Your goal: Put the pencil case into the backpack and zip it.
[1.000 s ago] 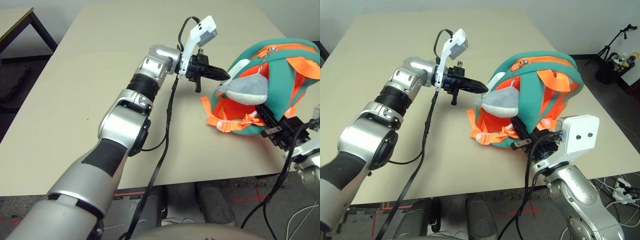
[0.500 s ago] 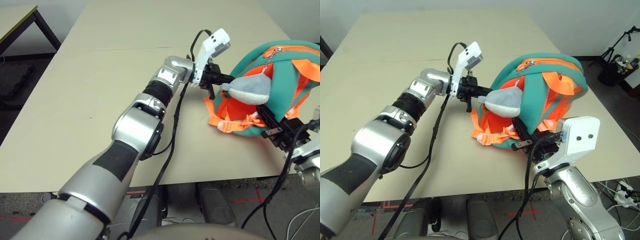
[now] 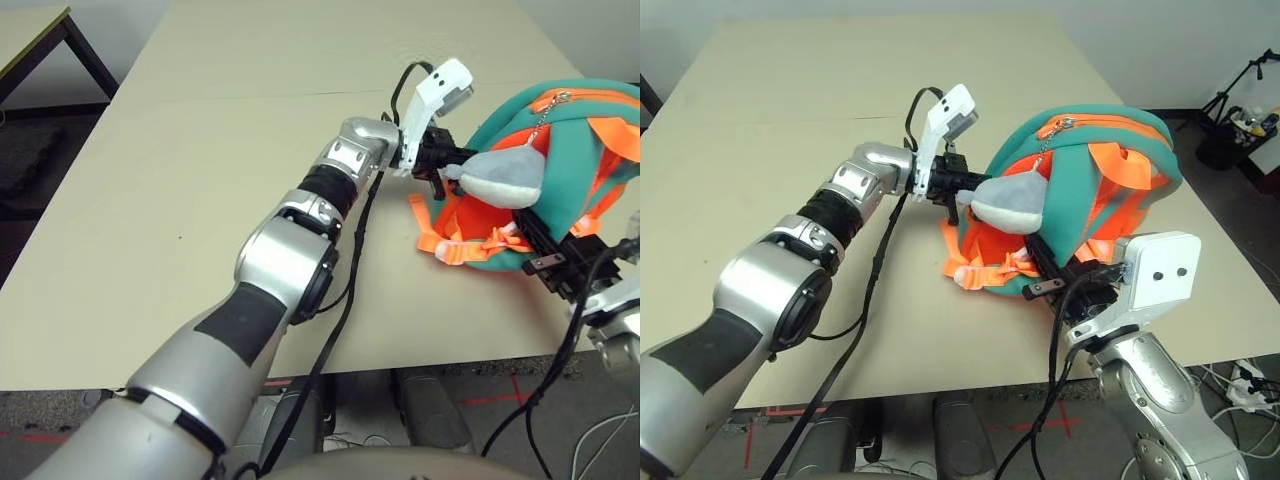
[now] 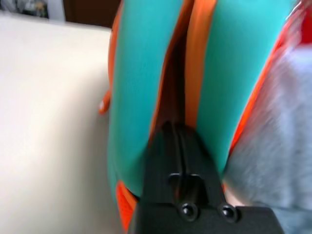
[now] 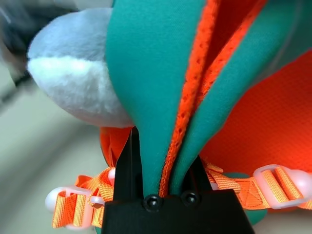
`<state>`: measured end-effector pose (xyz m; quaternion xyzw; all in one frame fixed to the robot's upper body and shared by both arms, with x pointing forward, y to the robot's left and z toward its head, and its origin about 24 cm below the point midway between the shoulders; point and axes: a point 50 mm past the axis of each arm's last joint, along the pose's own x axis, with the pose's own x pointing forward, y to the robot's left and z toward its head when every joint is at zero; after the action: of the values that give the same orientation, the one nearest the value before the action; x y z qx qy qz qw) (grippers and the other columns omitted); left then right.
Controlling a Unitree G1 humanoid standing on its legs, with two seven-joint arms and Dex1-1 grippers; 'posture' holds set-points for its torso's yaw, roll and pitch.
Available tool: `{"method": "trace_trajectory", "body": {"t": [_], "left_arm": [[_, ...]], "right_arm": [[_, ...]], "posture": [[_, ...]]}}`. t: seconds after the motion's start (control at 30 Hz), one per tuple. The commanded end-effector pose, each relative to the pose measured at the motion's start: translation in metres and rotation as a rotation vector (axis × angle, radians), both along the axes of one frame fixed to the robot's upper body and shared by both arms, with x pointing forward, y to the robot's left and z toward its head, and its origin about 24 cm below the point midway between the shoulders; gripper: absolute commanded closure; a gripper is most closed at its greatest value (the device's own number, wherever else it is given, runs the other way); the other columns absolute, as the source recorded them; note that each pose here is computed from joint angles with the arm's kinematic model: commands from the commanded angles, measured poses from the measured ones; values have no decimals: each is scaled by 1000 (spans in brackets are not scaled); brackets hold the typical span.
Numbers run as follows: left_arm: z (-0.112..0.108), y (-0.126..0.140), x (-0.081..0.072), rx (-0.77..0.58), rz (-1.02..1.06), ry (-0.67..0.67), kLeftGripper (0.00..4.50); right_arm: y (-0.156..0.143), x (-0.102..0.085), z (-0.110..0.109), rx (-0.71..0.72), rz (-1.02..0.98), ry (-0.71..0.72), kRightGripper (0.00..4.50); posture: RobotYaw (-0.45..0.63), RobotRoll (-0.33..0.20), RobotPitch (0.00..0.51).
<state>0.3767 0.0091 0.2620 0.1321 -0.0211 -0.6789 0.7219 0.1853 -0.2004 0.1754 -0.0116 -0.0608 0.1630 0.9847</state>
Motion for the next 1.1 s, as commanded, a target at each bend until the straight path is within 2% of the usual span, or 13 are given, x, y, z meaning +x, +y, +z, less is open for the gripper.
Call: {"method": "trace_trajectory", "body": {"t": [0.03,0.1,0.17,0.27,0.33,0.4,0.53,0.8,1.1], "left_arm": [[37,20,-8,-20,-49,-109,2857],[49,37,-17,12,-71,-169,2230],[51,47,-29,58,-87,-222,1531],[45,59,-45,163,-99,-312,514],[37,63,-51,240,-97,-377,13],[26,60,-54,288,-99,-429,0],[14,49,-57,298,-113,-480,0],[7,23,-53,282,-120,-581,0],[-3,-2,-49,251,-142,-594,0]], "right_arm": [[4,2,-5,9,31,22,4287],[3,4,-5,11,35,21,4287],[3,7,-6,14,37,21,4287],[1,11,-6,15,45,18,4287],[2,14,-6,16,53,17,4287],[2,17,-7,19,59,17,4287],[1,21,-10,27,57,23,4287],[-1,22,-10,30,43,15,4287],[0,22,-10,33,32,8,4287]], "posture": [[-220,0,152],[-201,0,150],[-188,0,149],[-168,0,143],[-157,0,140],[-149,0,138],[-145,0,136],[-169,0,132],[-191,0,126]]}}
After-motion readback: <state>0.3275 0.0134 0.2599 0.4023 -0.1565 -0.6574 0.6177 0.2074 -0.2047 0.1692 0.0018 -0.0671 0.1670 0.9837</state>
